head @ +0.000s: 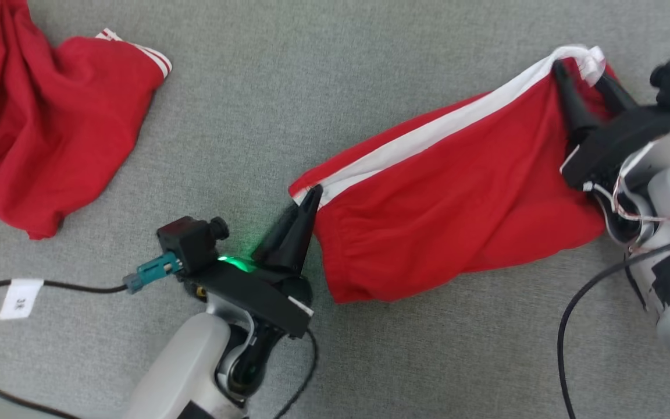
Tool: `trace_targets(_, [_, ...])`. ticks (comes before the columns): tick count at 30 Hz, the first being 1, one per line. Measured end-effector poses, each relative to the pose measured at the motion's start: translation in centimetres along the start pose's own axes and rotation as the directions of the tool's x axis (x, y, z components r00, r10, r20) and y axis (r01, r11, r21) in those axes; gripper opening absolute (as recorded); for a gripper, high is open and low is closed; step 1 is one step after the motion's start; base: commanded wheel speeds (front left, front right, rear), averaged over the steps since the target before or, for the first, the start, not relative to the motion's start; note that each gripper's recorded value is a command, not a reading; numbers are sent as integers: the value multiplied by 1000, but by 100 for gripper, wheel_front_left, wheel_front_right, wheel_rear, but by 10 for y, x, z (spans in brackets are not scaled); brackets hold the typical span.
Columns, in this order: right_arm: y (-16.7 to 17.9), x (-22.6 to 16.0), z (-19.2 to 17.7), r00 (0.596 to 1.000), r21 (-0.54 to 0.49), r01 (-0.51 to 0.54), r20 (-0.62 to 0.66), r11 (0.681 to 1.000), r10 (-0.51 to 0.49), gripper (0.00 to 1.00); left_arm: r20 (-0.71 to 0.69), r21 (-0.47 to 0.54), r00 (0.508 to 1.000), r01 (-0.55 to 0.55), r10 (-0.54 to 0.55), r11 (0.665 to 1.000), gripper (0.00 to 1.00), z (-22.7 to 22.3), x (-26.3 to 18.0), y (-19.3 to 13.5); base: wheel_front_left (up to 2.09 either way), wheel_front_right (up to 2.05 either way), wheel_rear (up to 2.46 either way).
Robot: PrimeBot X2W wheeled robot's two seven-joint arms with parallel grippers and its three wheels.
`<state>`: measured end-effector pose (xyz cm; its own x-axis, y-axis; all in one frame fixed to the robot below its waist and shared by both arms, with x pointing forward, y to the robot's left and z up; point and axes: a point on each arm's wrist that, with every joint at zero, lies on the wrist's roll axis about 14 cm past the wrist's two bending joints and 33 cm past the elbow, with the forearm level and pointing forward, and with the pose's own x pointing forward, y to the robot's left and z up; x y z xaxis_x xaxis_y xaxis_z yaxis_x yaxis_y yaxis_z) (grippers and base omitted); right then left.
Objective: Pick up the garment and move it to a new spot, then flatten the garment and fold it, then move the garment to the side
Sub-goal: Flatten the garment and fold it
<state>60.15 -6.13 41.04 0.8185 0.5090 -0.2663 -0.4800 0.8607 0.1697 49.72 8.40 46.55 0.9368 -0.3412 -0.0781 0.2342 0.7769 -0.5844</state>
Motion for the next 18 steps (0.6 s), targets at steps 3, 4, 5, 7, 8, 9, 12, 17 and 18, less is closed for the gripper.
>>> trace_targets(3, [0,-11,0,1000,9,6,20,1000,-6,100,22,62,999,-32,31,998,100,5,-8,6,0,0,0])
trace_targets(4, [-1,-16,1,999,11,12,32,1000,-12,100,27,80,999,-47,45,996,100,5,-12,8,0,0,0])
trace_targets(5, [-3,-21,2,999,12,19,43,1000,-19,100,37,98,998,-59,56,993,100,7,-15,10,0,0,0])
trace_targets(7, [-6,-32,3,997,10,33,73,999,-34,100,73,147,994,-90,80,985,100,15,-21,14,0,0,0])
trace_targets(8, [-8,-39,4,995,11,45,91,999,-46,100,101,174,991,-108,91,979,100,22,-24,16,0,0,0])
trace_targets(9, [-11,-45,5,993,8,58,106,998,-58,100,127,189,987,-122,99,974,100,28,-26,17,0,0,0])
trace_targets(12, [-15,-63,15,982,4,87,165,996,-86,100,208,232,973,-149,100,961,100,49,-32,14,0,0,0])
trace_targets(17, [-9,-94,30,961,-25,121,252,992,-111,100,309,301,945,-209,112,931,100,77,-42,12,0,0,0])
trace_targets(18, [-6,-100,33,956,-35,127,269,991,-113,100,322,317,940,-221,115,922,100,81,-44,12,0,0,0])
